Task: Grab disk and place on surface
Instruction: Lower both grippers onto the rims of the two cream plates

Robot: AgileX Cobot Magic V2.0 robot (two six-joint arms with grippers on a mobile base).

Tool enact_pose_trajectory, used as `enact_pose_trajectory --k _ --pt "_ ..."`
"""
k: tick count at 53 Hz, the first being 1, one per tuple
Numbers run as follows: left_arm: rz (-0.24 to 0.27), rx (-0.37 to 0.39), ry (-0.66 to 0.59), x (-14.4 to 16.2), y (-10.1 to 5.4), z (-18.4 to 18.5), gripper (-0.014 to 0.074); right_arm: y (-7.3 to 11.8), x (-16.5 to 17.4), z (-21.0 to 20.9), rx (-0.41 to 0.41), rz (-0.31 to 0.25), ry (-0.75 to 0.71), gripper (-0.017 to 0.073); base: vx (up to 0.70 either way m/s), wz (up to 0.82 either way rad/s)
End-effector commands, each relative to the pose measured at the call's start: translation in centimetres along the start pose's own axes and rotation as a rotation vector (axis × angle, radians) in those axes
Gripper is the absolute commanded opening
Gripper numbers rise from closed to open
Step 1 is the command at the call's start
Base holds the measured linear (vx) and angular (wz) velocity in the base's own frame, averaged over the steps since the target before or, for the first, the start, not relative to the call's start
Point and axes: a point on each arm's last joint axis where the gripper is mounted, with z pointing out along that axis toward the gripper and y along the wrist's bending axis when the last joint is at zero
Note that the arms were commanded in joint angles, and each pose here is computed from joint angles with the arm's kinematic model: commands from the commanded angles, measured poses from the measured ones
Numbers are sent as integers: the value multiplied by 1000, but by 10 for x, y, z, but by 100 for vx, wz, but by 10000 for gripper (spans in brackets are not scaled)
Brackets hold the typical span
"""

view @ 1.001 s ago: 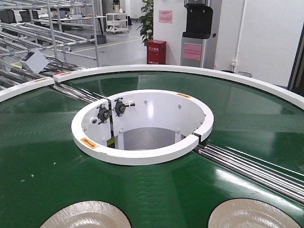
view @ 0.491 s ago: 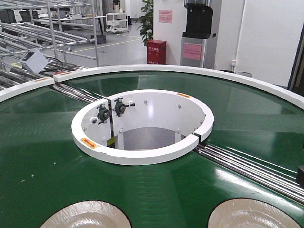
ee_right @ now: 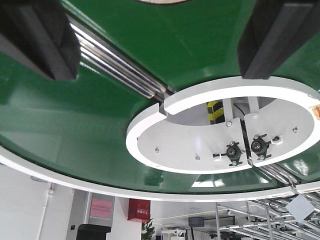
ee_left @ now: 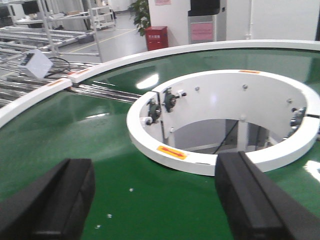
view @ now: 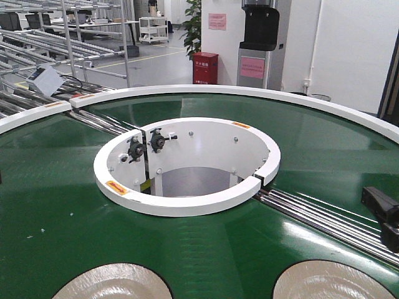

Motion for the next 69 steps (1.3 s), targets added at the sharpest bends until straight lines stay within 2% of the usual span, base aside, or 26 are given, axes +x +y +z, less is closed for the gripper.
enact_pose_trajectory --k 1,3,6,10,13,14,17,19,22,23,24,27,29,31,34,36,38,43,46,49,52,56,66,69 --pt "-62 26 -72 -19 -4 -5 590 1 -17 -4 -4 105 -12 674 0 0" --pt "-75 36 -6 -18 -7 -5 575 1 -18 -3 2 120 75 650 0 0" --pt "-94 60 81 -21 -11 -3 559 1 -20 3 11 106 190 616 0 0" --pt "-104 134 255 -24 -23 5 531 5 -26 15 -17 120 302 578 0 0" --pt "-92 235 362 -26 -36 12 516 13 -36 25 -90 150 359 555 0 0" --pt "-90 285 411 -24 -42 16 510 16 -38 29 -117 142 379 552 0 0" --pt "-108 444 494 -24 -60 27 502 28 -42 41 -239 176 441 549 0 0" --pt "-155 579 547 -23 -73 36 498 37 -43 52 -342 227 487 549 0 0" --pt "-233 751 593 -19 -89 49 497 51 -45 63 -499 269 545 549 0 0" --pt "-276 794 589 -20 -93 51 497 55 -45 68 -551 287 565 549 0 0" --pt "-288 828 593 -17 -96 56 497 59 -45 72 -598 302 582 549 0 0" --pt "-374 893 581 -14 -103 68 497 64 -46 83 -674 329 613 549 0 0" --pt "-399 886 583 -10 -103 76 497 63 -46 89 -683 339 634 549 0 0" --pt "-402 849 597 -4 -98 85 497 58 -44 96 -666 347 656 549 0 0" --pt "-395 775 655 8 -84 96 497 34 -42 105 -587 383 681 549 0 0" --pt "-386 709 704 17 -69 102 497 16 -39 107 -528 406 695 549 0 0" --pt "-357 614 766 29 -47 108 497 -12 -35 108 -436 438 700 549 0 0" --pt "-331 429 831 44 -4 114 497 -67 -24 104 -241 548 683 549 0 0" --pt "-334 319 857 52 22 116 497 -93 -17 100 -152 588 659 549 0 0" --pt "-358 261 887 62 37 120 497 -106 -13 98 -93 604 630 549 0 0" --pt "-374 252 923 72 44 125 497 -115 -11 100 -44 600 594 549 0 0" --pt "-371 268 971 88 46 134 497 -120 -8 104 -23 599 584 549 0 0" --pt "-350 313 1057 129 50 156 494 -126 6 115 -30 593 623 549 0 0" --pt "-370 330 1067 137 49 161 487 -128 8 117 -26 597 625 549 0 0"
